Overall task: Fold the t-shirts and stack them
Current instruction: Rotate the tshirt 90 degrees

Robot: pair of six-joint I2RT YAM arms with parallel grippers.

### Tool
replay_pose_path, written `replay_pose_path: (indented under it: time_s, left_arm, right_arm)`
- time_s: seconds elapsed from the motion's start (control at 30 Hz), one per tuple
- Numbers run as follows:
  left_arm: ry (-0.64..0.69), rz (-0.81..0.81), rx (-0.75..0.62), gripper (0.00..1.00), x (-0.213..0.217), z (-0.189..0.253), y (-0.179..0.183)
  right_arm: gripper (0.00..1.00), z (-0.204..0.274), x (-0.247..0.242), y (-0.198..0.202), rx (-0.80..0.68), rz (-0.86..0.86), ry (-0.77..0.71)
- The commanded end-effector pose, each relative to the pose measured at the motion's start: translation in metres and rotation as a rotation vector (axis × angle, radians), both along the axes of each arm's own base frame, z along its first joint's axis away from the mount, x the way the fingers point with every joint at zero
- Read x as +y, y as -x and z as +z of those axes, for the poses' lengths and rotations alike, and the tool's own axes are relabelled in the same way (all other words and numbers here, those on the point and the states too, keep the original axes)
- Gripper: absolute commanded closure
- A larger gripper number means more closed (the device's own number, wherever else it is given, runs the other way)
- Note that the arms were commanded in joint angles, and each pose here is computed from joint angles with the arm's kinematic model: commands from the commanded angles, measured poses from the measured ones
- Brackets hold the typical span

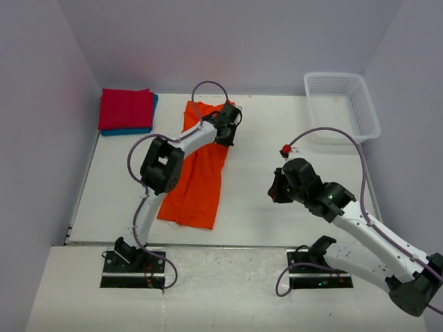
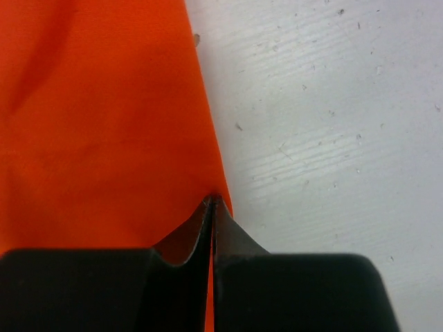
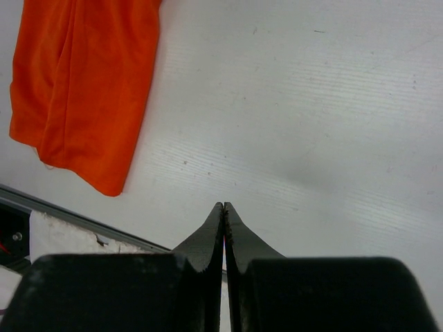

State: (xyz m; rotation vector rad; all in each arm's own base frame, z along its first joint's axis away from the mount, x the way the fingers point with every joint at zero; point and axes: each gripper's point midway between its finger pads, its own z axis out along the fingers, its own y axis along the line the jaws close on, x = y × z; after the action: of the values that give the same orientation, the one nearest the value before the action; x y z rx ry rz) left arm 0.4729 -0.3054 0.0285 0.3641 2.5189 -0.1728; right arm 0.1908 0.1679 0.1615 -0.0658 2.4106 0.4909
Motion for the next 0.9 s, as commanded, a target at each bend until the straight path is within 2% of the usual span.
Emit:
replay_pose_path:
  time_s: [0.0,0.2,0.37,0.4,0.57,0.6,0.67,0.7,0.77,0.8,0.83,0.87]
  left_arm:
    - [0.051,-0.062,0.016,1.00,-0.018,-0.006,-0.007]
    - [0.134,-0.120,0.056,1.00,-0.039,-0.029,-0.015]
    - [0.266,-0.154,0.043,1.00,-0.060,-0.024,-0.039]
    - [0.276,-0.151,0.057,1.00,-0.060,-0.035,-0.041]
    - [0.338,-0.178,-0.012,1.00,-0.070,-0.014,-0.052]
    - [0.357,-0.191,-0.070,1.00,-0.074,0.018,-0.053]
    - [0.333,-0.190,-0.124,1.00,-0.073,0.023,-0.045]
    - [0.343,-0.185,-0.179,1.00,-0.072,0.052,-0.044]
    - [0.310,-0.131,-0.204,1.00,-0.060,0.058,-0.039]
    - [0.320,-0.120,-0.253,1.00,-0.058,0.086,-0.036]
    - [0.318,-0.111,-0.275,1.00,-0.055,0.096,-0.033]
    - [0.295,-0.101,-0.264,1.00,-0.047,0.085,-0.023]
  right_arm:
    - [1.00,0.011,-0.002,-0.001,-0.028,-0.017,-0.020]
    - [1.00,0.012,-0.004,0.002,-0.026,-0.018,-0.024]
    - [1.00,0.006,-0.002,0.005,0.003,-0.012,-0.020]
    - [1.00,0.005,-0.002,0.006,0.009,-0.014,-0.020]
    - [1.00,-0.002,-0.001,0.007,0.030,-0.012,-0.020]
    - [1.00,-0.002,0.000,0.008,0.033,-0.013,-0.022]
    - [1.00,-0.001,0.001,0.007,0.033,-0.010,-0.026]
    - [1.00,-0.001,0.002,0.007,0.032,-0.008,-0.027]
    - [1.00,0.003,0.001,0.006,0.025,-0.009,-0.025]
    - [1.00,0.002,0.001,0.006,0.027,-0.006,-0.022]
    - [1.00,0.004,0.002,0.005,0.022,-0.006,-0.026]
    - [1.00,0.005,0.003,0.005,0.020,-0.003,-0.030]
